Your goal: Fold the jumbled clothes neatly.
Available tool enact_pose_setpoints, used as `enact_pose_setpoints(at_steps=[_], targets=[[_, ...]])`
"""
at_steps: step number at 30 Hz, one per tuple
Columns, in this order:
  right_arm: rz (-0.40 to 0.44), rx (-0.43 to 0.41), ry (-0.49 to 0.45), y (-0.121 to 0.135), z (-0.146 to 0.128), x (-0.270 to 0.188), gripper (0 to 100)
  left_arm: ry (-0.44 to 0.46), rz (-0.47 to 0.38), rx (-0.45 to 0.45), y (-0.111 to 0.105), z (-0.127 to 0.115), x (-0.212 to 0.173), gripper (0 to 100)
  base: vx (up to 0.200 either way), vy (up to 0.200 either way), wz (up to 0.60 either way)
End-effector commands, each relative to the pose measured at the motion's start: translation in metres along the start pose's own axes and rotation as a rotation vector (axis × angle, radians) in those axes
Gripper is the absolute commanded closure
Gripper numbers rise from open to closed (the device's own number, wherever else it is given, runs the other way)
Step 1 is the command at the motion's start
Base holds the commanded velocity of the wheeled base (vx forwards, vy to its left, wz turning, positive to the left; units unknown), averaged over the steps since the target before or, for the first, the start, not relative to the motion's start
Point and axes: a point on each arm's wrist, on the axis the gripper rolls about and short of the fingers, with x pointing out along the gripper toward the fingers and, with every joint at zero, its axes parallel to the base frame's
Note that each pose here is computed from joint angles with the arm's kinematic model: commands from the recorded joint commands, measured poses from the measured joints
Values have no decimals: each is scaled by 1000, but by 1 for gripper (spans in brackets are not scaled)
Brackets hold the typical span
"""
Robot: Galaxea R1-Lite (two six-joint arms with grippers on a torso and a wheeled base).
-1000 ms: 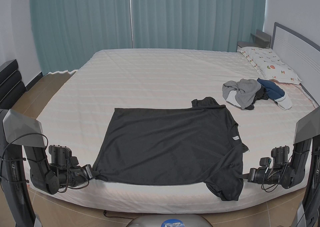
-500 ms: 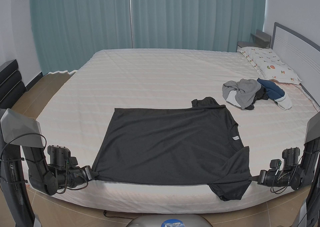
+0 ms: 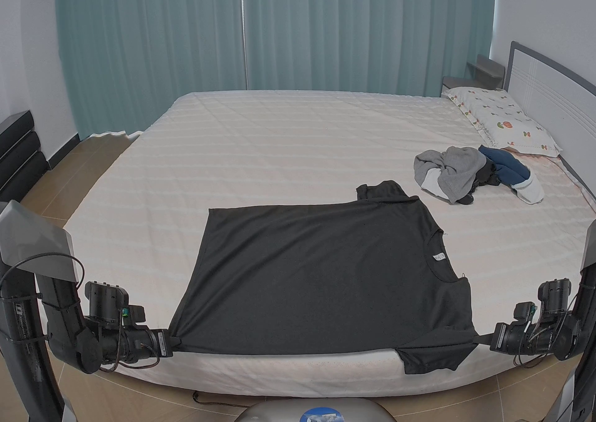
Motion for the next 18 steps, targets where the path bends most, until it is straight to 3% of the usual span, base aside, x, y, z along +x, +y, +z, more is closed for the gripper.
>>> enact_pose_setpoints(at_steps=[1,14,18], targets=[[-12,4,-21,1,-1,-11,100,40,11,18,0,-10,-4,100,0,0,0],[-90,-15,34,-6,-8,-27,100,86,43,134,0,-24,-15,100,0,0,0],[-143,-33,62,-6,-12,-34,100,134,45,206,0,-35,-23,100,0,0,0]])
